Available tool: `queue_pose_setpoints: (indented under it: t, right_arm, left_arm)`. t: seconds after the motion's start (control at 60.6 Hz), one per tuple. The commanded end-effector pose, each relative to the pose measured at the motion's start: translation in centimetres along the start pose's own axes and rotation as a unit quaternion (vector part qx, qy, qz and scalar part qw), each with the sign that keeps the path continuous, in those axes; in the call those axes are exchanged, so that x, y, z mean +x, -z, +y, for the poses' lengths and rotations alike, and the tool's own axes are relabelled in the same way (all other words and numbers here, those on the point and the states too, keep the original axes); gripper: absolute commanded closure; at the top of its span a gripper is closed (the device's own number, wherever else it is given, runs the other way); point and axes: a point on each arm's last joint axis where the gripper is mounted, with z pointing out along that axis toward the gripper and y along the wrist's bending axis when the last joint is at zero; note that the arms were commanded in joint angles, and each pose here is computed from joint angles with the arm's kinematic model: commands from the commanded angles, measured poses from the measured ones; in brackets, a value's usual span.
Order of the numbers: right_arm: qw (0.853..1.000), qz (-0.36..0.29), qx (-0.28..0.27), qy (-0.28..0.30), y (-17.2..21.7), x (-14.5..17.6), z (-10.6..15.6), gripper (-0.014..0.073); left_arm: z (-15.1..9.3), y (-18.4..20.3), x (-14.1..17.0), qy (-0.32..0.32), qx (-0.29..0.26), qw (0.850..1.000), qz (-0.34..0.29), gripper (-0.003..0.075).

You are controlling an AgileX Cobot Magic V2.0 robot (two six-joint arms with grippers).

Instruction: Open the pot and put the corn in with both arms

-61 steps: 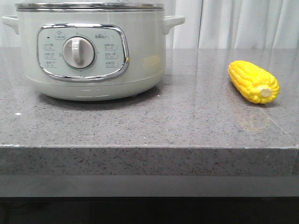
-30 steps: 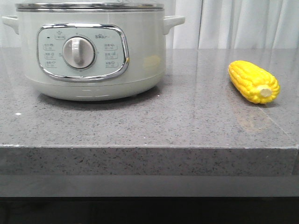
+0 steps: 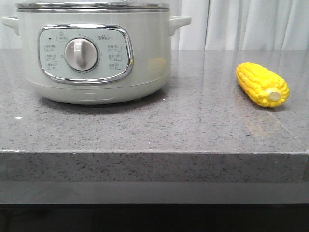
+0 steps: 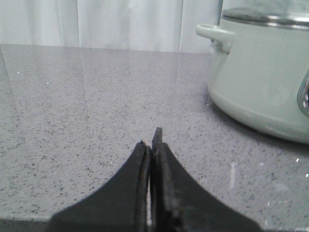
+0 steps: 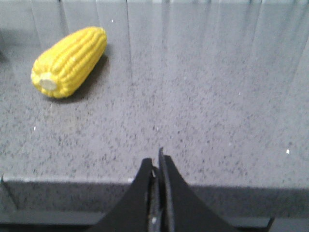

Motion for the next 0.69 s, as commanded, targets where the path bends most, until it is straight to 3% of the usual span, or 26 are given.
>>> queue_pose_setpoints:
  t: [0.0, 0.182, 0.363, 0.512, 0.677]
  right_arm:
    - [0.996, -0.084, 0.007, 0.004, 0.7, -2.5, 0.0, 0.0663]
    - [0.993, -0.121, -0.003, 0.008, 2.8, -7.8, 0.5, 0.0663]
    - [0.994, -0.105, -0.005, 0.019, 3.1, -14.0, 0.9, 0.0654]
    - [0.995, -0.069, 0.004, 0.066, 1.3, -17.3, 0.9, 0.0654]
    - [0.996, -0.05, 0.004, 0.072, 0.0, -18.2, 0.8, 0.0634]
  left_arm:
    - [0.0, 0.5, -2.1, 0.027, 0.0, 0.997, -0.075, 0.0739]
    - [-0.1, 1.3, -7.9, 0.024, 0.005, 0.993, -0.116, 0.0739]
    - [-0.4, -0.9, -14.1, 0.022, 0.016, 0.999, -0.026, 0.0739]
    - [-0.5, -4.2, -16.9, 0.023, 0.018, 0.999, 0.021, 0.0738]
    - [-0.5, -5.4, -17.8, 0.023, 0.018, 0.999, 0.034, 0.0729]
